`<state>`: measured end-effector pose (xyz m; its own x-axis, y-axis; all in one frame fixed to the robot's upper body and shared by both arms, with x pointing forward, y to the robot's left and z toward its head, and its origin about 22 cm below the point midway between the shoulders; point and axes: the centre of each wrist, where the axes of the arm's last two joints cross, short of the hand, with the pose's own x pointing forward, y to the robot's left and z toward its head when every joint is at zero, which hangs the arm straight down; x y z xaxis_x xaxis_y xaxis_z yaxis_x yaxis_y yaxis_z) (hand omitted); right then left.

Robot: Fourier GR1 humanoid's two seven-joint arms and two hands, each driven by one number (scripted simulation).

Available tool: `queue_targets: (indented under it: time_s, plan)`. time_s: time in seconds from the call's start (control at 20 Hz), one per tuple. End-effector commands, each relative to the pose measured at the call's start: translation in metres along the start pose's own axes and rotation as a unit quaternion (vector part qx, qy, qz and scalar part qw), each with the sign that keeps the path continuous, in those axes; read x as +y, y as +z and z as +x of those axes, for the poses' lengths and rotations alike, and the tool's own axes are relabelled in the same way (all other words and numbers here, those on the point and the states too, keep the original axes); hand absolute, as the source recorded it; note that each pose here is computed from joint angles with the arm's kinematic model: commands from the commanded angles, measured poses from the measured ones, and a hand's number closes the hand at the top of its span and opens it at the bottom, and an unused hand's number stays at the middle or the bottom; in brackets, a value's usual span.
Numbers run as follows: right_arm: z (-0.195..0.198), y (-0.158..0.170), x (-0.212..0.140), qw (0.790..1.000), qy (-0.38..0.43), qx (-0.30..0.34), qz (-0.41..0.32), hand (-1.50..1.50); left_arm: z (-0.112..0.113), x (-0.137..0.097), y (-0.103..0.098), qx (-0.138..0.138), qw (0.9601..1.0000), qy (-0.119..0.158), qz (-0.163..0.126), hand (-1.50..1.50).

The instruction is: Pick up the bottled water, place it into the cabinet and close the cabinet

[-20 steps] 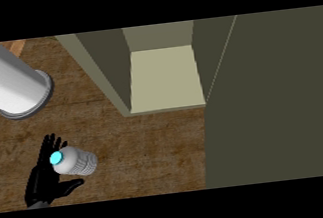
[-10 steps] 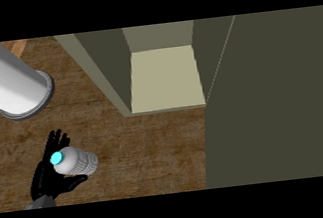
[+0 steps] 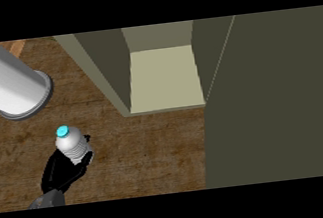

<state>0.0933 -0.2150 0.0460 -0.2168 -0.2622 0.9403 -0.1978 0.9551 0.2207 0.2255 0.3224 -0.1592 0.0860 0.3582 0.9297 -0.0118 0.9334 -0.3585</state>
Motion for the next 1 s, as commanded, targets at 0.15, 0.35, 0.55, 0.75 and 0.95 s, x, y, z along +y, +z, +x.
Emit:
queue_targets:
  time_s: [0.15, 0.35, 0.55, 0.75, 0.95]
  plan:
    - [0.005, -0.006, -0.004, 1.000, 0.001, 0.000, -0.004, -1.50, -0.014, -0.027, -0.011, -0.007, 0.9973, 0.056, -0.047, 1.50]
    - [-0.009, -0.015, -0.012, 1.000, 0.002, -0.003, 0.000, -1.50, -0.019, -0.032, -0.008, -0.014, 0.9987, 0.028, -0.039, 1.50]
    - [-0.006, -0.001, -0.007, 1.000, 0.002, 0.005, -0.003, -1.50, -0.015, -0.021, -0.002, -0.040, 0.9976, 0.042, -0.038, 1.50]
    - [0.002, -0.003, 0.001, 1.000, -0.008, 0.002, 0.004, -1.50, 0.005, -0.003, -0.012, -0.053, 0.9958, 0.067, -0.033, 1.50]
    - [0.009, 0.007, -0.001, 1.000, -0.001, 0.004, -0.002, -1.50, 0.005, -0.009, -0.016, -0.061, 0.9927, 0.102, -0.021, 1.50]
